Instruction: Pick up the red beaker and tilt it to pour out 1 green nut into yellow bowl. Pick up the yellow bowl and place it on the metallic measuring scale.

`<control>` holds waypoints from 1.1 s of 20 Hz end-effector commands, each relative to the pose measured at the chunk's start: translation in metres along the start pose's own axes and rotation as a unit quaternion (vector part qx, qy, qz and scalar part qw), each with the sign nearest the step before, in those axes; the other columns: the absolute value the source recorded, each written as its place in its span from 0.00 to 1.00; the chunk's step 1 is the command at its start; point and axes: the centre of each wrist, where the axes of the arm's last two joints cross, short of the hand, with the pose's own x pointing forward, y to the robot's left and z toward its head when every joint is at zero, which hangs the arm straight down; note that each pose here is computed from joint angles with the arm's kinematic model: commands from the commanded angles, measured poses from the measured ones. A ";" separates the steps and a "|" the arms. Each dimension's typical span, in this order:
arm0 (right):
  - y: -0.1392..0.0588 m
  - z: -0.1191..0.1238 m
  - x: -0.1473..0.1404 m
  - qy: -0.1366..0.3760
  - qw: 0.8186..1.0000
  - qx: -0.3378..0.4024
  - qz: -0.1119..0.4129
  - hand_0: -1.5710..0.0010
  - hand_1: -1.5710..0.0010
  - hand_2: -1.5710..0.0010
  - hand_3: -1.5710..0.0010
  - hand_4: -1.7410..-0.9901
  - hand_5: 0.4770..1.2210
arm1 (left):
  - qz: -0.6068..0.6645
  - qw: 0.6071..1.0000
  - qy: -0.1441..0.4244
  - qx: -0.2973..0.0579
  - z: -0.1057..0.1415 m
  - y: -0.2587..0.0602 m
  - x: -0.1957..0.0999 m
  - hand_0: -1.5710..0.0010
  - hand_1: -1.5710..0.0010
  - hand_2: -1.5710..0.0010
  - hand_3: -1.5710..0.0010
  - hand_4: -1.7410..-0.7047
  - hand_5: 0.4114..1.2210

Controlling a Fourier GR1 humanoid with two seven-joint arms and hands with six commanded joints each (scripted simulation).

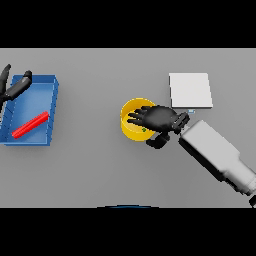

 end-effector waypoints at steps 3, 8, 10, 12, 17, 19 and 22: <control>-0.001 -0.007 0.000 0.005 1.000 0.021 -0.001 1.00 1.00 1.00 1.00 0.60 0.36 | -0.003 1.000 0.001 0.001 0.001 0.002 0.003 1.00 1.00 1.00 1.00 0.99 0.34; 0.001 -0.010 0.004 0.009 0.999 0.026 -0.025 0.93 0.94 0.94 0.94 0.51 0.49 | -0.003 1.000 -0.005 0.003 0.002 0.006 -0.002 1.00 1.00 1.00 1.00 0.99 0.34; 0.002 -0.012 0.004 0.013 0.999 0.030 -0.017 0.65 0.70 0.80 0.83 0.43 0.63 | 0.000 1.000 -0.004 -0.004 0.002 0.001 0.000 1.00 1.00 1.00 1.00 0.99 0.35; 0.001 -0.012 0.003 0.000 0.999 0.026 -0.018 0.42 0.45 0.56 0.71 0.31 0.76 | -0.002 1.000 -0.004 0.001 0.001 0.003 -0.002 1.00 1.00 1.00 1.00 0.99 0.35; 0.000 -0.010 0.002 -0.009 1.000 0.020 -0.010 0.14 0.15 0.24 0.34 0.11 0.92 | 0.000 1.000 -0.012 0.005 0.003 0.003 0.003 1.00 1.00 1.00 1.00 0.98 0.35; 0.001 -0.008 0.000 -0.007 1.000 0.016 -0.009 0.09 0.09 0.21 0.25 0.07 0.95 | -0.006 1.000 -0.009 -0.001 0.004 0.004 -0.002 1.00 1.00 1.00 1.00 0.98 0.35; -0.002 -0.009 0.000 -0.005 1.000 0.003 -0.015 0.04 0.05 0.17 0.20 0.04 0.97 | -0.006 1.000 -0.010 -0.003 0.005 0.005 0.002 1.00 1.00 1.00 1.00 0.99 0.35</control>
